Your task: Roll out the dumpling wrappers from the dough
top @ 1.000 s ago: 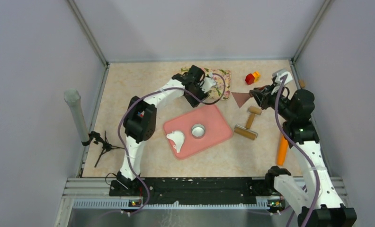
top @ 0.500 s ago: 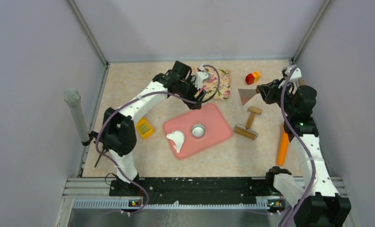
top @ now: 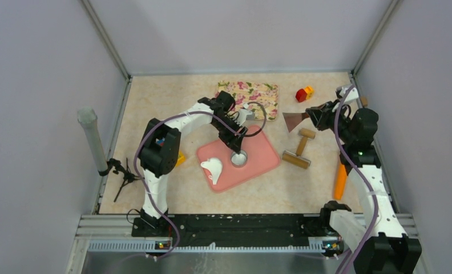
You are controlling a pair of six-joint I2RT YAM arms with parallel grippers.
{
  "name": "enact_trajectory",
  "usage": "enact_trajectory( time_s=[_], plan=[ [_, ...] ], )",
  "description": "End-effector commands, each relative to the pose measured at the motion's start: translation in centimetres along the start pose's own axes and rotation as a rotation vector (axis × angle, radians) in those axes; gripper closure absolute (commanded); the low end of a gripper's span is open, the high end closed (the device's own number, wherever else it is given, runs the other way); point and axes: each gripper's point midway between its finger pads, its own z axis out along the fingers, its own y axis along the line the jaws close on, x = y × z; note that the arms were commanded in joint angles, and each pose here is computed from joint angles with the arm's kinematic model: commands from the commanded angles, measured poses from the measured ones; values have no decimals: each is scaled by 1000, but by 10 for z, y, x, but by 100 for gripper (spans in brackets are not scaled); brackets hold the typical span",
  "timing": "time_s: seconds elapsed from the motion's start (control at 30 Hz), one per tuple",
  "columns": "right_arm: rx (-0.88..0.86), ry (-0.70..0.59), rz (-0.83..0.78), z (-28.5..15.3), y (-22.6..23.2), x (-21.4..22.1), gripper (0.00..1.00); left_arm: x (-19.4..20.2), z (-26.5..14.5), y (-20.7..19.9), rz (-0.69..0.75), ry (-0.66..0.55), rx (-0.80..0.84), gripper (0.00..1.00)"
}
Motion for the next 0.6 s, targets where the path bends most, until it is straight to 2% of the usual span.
enact_trajectory(
  time_s=[0.0,0.23,0.57],
  plan=[
    [-34,-98,-65,-6,8,-26,100,-7,-3,-9,21,-26,38,41],
    [-41,-101,-69,-7,10,-27,100,1,3,-5,9,2,33,49],
    [-42,-101,-69,-7,10,-26,100,5,10,-3,6,34,31,52]
  ],
)
